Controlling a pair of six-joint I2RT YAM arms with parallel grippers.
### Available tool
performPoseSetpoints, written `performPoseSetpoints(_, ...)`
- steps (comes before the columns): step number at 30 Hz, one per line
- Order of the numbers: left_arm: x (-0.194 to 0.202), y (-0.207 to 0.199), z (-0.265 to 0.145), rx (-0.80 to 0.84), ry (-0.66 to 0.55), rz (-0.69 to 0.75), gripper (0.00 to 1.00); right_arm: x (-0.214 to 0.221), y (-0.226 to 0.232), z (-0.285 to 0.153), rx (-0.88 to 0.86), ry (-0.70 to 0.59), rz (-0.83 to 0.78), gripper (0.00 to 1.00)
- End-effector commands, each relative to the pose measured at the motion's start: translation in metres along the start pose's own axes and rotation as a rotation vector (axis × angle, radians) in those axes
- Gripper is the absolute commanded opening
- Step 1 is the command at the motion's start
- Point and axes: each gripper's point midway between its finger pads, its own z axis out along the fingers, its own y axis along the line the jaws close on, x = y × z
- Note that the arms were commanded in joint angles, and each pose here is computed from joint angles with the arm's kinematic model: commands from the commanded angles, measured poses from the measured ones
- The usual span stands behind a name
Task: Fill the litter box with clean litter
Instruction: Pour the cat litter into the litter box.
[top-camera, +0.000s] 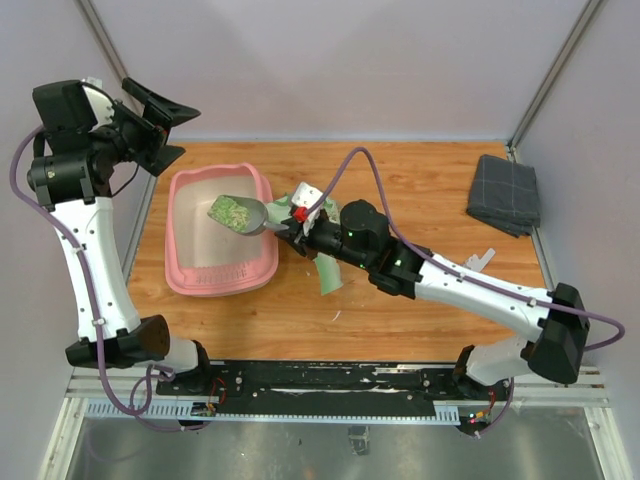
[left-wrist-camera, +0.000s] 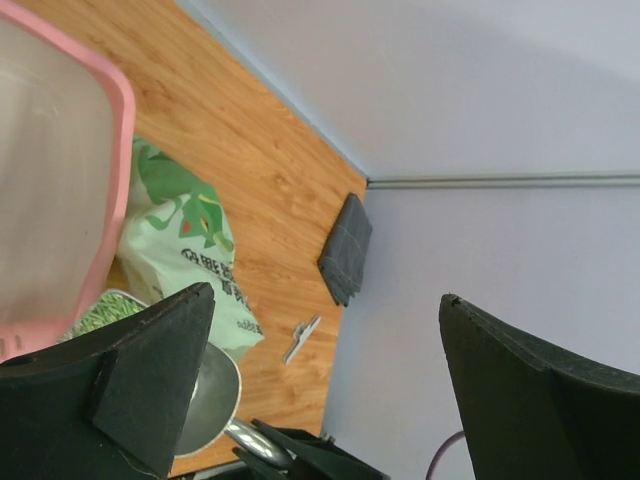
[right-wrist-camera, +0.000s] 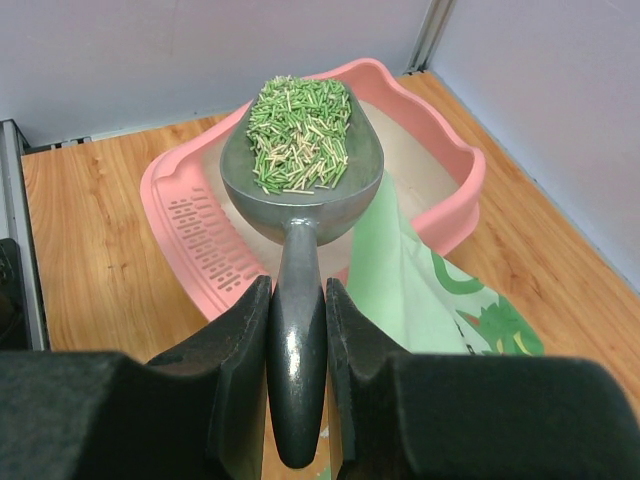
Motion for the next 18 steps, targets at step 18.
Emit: performPoseSetpoints(18, 0.013, 0.003, -0.022, 0.028, 0.011, 0.057, 0.99, 0.038, -0.012, 0.074, 0.019, 0.241, -0.245, 0.01)
